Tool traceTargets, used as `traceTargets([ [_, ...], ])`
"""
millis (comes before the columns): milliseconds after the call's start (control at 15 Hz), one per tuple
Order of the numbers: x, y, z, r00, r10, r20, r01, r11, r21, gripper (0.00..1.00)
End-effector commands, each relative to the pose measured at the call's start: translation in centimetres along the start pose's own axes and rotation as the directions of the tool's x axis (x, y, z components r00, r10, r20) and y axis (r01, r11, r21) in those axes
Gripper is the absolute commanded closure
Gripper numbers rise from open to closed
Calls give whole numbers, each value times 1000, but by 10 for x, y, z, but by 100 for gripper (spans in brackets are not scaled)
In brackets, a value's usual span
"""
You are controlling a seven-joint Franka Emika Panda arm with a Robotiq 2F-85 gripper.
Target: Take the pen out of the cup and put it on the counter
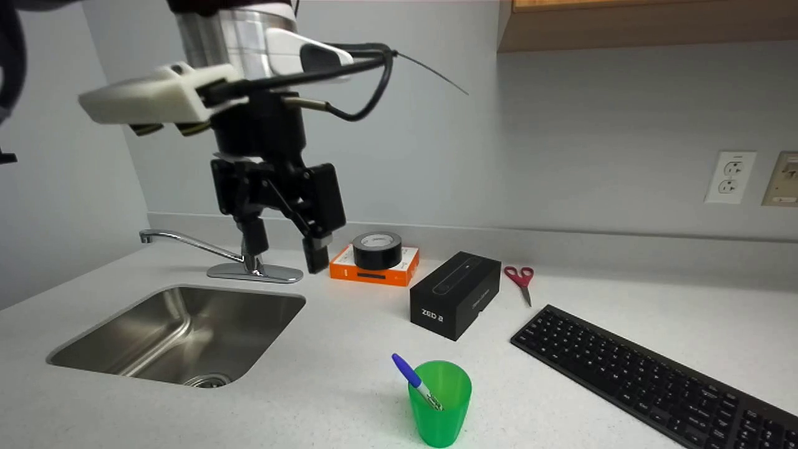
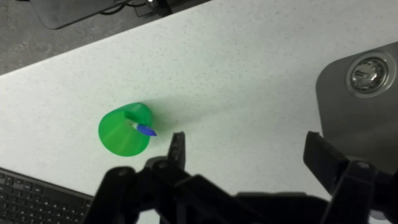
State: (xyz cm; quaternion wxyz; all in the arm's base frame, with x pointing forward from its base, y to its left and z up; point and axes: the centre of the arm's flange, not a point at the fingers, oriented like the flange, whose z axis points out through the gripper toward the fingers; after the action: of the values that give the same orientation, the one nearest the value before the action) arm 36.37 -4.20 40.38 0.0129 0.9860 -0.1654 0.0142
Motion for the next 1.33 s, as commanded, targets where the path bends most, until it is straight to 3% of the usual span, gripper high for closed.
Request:
traceTargets([
  [0, 19, 24, 28, 999, 47, -3, -47, 998, -36, 0],
  [467, 13, 25, 26, 998, 50, 26, -50, 999, -14, 0],
  [1000, 40, 26, 88, 990, 139, -35, -143, 974, -173, 0],
  [1267, 50, 39, 120, 983, 184, -20, -183, 958, -221, 0],
])
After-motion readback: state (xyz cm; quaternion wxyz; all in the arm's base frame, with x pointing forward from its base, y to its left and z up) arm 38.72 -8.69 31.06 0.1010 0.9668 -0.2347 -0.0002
